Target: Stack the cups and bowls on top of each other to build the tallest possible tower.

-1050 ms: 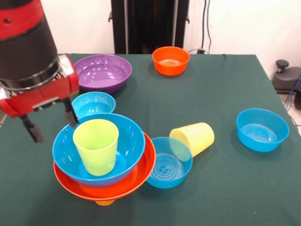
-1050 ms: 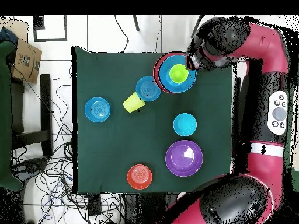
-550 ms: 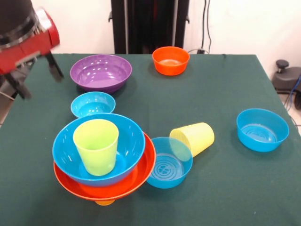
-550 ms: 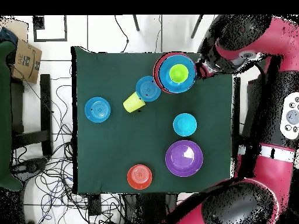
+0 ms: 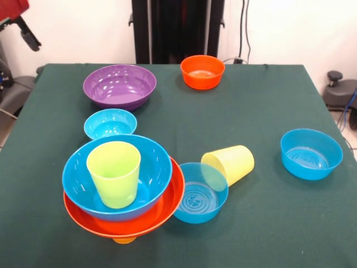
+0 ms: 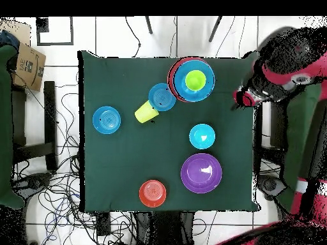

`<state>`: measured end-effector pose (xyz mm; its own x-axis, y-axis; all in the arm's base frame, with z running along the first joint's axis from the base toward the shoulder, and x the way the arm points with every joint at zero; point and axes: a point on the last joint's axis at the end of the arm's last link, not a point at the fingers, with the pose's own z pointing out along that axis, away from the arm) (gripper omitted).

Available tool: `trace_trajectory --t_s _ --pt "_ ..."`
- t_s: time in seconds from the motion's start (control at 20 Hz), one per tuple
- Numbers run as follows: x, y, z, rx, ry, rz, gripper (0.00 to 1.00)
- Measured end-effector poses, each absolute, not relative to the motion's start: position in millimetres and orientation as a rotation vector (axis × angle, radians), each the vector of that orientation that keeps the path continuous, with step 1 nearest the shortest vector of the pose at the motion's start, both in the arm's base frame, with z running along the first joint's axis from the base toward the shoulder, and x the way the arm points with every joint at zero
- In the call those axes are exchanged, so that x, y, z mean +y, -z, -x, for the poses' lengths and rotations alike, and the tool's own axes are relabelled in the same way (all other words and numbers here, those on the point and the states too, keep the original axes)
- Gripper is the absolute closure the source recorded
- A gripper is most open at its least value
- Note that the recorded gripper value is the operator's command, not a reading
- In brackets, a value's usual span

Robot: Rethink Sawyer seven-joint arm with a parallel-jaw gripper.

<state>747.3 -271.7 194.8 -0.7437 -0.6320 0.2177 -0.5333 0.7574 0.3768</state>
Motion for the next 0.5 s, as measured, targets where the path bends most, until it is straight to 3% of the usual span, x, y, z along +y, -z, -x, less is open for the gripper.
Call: trace_trajectory --t_s 0.5 --pt "-301 -139 -693 -2.671 0.436 -0.933 0.00"
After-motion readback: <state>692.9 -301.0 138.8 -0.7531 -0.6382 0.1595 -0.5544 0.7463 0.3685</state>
